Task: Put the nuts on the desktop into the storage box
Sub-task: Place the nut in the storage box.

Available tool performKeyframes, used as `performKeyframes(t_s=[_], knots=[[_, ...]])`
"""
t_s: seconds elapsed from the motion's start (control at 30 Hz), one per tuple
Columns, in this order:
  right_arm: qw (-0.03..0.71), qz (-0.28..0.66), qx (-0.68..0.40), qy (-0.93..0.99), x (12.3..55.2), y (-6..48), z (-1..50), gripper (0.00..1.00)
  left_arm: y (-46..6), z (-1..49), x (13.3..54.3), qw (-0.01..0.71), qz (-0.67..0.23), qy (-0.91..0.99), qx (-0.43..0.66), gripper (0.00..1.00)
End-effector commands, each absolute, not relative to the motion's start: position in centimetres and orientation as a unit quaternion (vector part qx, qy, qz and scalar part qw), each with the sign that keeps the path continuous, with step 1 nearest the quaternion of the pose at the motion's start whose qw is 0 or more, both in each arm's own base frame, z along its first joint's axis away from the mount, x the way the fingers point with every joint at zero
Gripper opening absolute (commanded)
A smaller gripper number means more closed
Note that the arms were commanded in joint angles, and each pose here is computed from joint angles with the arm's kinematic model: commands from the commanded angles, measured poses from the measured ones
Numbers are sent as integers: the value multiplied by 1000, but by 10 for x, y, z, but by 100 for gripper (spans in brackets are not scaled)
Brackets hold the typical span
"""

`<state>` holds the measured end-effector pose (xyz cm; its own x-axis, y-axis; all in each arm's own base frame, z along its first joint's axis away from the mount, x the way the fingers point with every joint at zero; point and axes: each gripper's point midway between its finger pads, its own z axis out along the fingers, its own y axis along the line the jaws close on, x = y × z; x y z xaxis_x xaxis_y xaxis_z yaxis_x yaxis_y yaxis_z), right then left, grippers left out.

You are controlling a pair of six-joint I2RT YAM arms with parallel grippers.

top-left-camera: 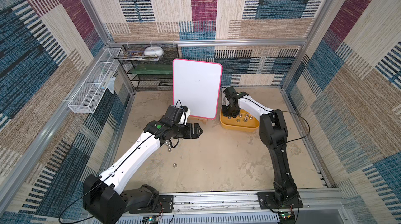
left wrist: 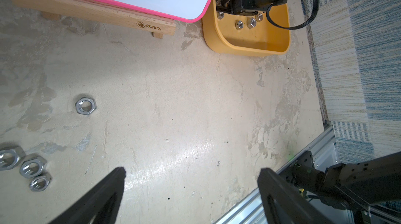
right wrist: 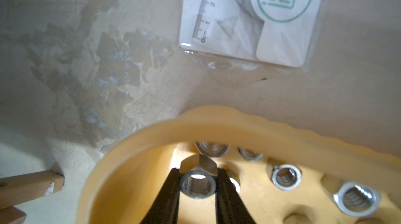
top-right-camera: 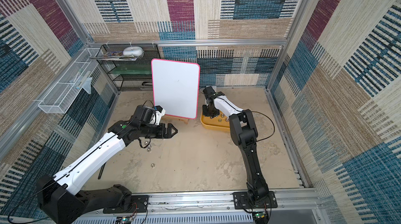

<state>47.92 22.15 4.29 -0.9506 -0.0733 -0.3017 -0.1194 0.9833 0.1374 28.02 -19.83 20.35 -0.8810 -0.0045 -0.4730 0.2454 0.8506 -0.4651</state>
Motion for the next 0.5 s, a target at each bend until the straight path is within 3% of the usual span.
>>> performKeyframes(t_s=[0.0, 0.23, 0.47], knots=[[144, 86, -50, 985, 473, 225, 46, 30, -201, 207, 283, 241, -271, 929, 72, 100], [137, 83, -54, 986, 471, 226, 39, 31, -201, 207, 284, 239, -272, 929, 72, 100], [153, 75, -57, 984, 480, 225, 50, 48, -200, 207, 283, 237, -271, 930, 70, 100]])
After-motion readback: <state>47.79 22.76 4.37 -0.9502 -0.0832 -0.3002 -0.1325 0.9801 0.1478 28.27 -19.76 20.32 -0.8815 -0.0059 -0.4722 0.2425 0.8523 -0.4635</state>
